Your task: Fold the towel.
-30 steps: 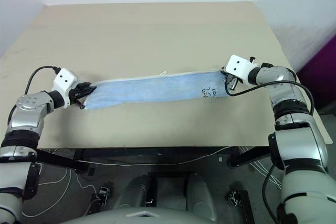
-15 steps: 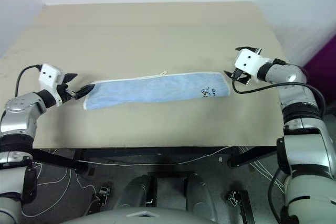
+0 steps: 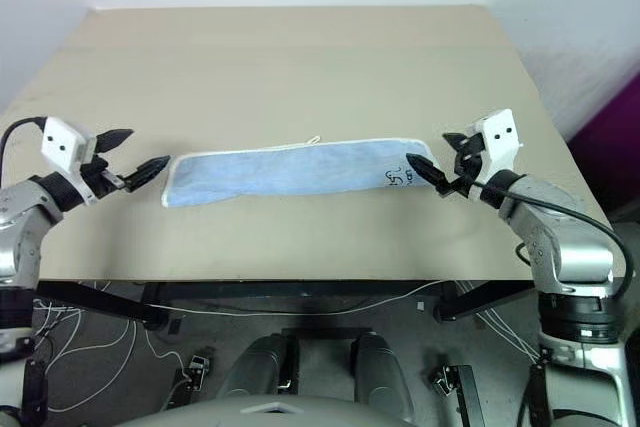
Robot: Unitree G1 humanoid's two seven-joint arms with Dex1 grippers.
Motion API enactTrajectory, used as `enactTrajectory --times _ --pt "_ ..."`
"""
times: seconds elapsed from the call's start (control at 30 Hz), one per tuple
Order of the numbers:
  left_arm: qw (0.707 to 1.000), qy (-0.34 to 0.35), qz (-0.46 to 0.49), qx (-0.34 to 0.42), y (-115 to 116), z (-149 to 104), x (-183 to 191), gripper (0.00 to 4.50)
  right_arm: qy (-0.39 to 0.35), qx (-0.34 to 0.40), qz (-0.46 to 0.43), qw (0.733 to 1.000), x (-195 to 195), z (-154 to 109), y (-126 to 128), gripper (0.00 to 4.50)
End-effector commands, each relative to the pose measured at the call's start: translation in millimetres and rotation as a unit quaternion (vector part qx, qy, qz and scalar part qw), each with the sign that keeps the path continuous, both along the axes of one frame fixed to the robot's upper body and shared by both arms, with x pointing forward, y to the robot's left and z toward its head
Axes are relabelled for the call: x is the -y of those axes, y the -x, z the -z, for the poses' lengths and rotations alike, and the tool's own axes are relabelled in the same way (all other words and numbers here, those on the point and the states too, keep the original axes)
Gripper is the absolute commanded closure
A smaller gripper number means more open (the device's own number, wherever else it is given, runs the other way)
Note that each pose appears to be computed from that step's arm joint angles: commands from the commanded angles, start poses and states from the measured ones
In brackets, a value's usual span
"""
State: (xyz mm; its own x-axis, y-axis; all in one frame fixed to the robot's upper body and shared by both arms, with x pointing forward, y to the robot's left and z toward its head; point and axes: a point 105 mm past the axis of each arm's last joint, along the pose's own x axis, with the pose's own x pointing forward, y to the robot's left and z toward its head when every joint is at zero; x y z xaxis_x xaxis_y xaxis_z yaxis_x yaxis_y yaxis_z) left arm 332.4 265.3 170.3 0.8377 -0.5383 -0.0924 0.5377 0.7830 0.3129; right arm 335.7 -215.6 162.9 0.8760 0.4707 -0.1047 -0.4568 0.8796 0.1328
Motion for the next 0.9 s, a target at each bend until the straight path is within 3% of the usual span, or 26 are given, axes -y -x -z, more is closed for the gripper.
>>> enactTrajectory --times 0.03,0.3,0.43,0.63,0.9 --pt "0.996 -0.019 0.089 -0.003 12 -2 38 0.00 -0.132 -0.086 0.031 0.987 -6 12 10 0.04" --pt "0.986 0.003 0.164 -0.026 20 6 76 0.00 -0.278 -0.189 0.055 0.940 -21 31 29 0.04" --pt "0.982 0.011 0.184 -0.037 24 13 87 0.00 -0.335 -0.225 0.091 0.910 -30 39 27 0.04" --pt "0.981 0.023 0.187 -0.037 27 14 91 0.00 -0.382 -0.248 0.146 0.878 -25 43 14 0.04" --pt "0.982 0.027 0.183 -0.034 31 15 93 0.00 -0.400 -0.262 0.248 0.843 2 70 -6 0.04"
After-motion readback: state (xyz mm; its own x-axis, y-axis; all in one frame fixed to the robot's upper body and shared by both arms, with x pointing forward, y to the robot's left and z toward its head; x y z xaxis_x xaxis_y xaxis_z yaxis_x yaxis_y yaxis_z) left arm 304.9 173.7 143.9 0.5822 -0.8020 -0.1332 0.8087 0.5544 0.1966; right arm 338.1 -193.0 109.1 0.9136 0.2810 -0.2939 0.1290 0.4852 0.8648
